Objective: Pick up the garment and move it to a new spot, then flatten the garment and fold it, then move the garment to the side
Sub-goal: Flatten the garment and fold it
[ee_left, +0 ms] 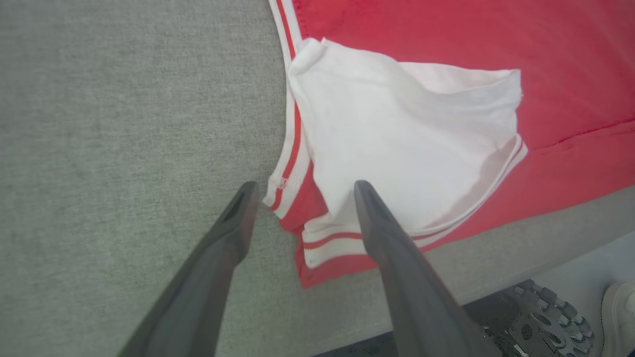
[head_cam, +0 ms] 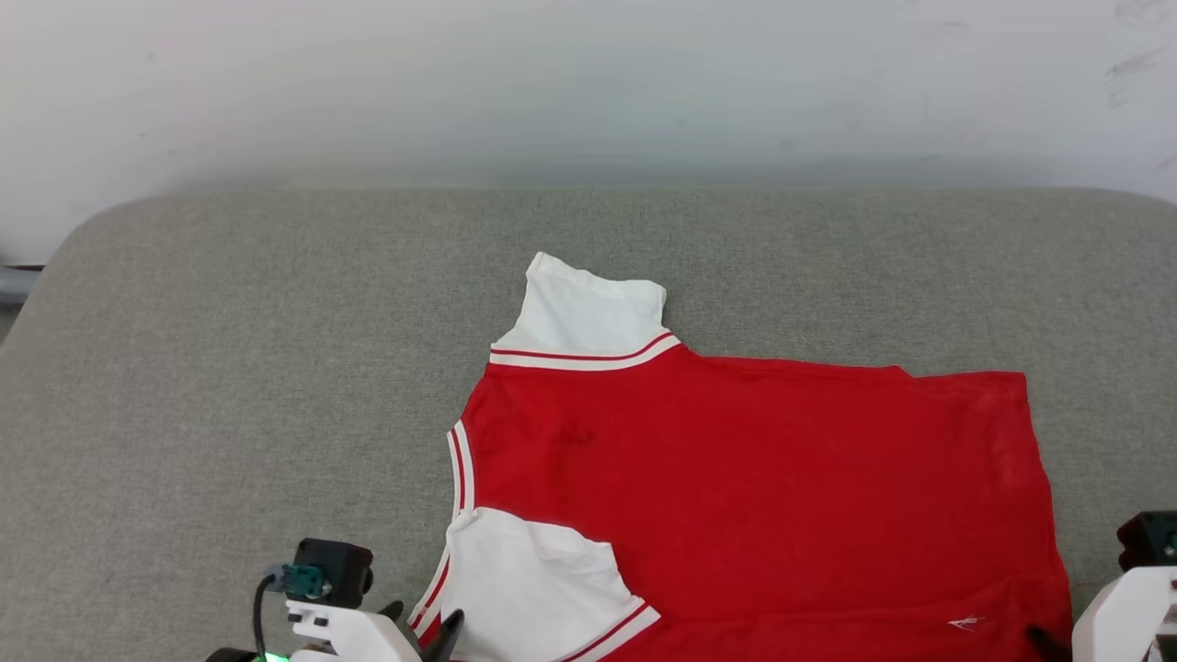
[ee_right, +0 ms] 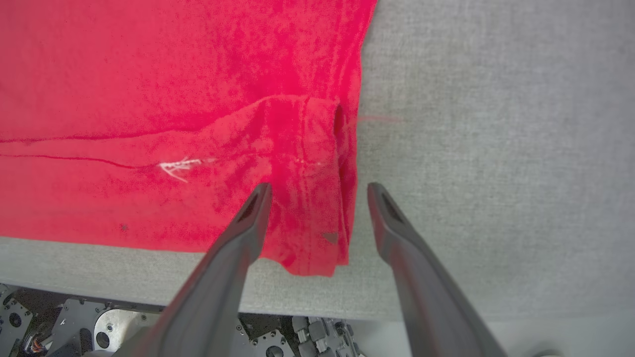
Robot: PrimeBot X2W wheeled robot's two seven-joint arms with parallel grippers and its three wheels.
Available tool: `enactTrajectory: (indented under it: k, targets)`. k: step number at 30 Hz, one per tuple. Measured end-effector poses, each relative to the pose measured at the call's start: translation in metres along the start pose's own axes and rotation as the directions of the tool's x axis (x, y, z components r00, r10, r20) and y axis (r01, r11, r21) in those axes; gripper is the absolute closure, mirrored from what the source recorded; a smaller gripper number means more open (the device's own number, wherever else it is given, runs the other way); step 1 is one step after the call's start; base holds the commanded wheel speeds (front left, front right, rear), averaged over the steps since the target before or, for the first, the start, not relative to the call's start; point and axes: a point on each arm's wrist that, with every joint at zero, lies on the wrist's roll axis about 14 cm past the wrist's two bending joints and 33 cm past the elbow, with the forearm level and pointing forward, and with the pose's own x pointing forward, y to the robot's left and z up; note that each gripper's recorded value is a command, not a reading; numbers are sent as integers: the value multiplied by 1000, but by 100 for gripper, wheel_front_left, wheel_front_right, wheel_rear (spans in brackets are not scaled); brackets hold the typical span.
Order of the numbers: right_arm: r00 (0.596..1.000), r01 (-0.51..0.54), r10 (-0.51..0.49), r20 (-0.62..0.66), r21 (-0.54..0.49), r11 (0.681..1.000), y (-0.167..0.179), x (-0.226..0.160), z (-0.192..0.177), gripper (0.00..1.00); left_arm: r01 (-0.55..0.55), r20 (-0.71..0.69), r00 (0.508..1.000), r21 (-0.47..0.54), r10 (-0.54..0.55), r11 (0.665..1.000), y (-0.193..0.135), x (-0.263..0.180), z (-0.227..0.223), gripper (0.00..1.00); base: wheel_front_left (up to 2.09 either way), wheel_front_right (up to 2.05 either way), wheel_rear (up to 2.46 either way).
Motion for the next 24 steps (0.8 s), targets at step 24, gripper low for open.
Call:
enactTrajectory:
  k: [24]
  targets:
    - [965, 15, -9, 262, -20, 1000, 18, -42, 87, 0, 196, 28, 977, 257, -210, 946, -28, 82, 191, 0, 0, 0, 0]
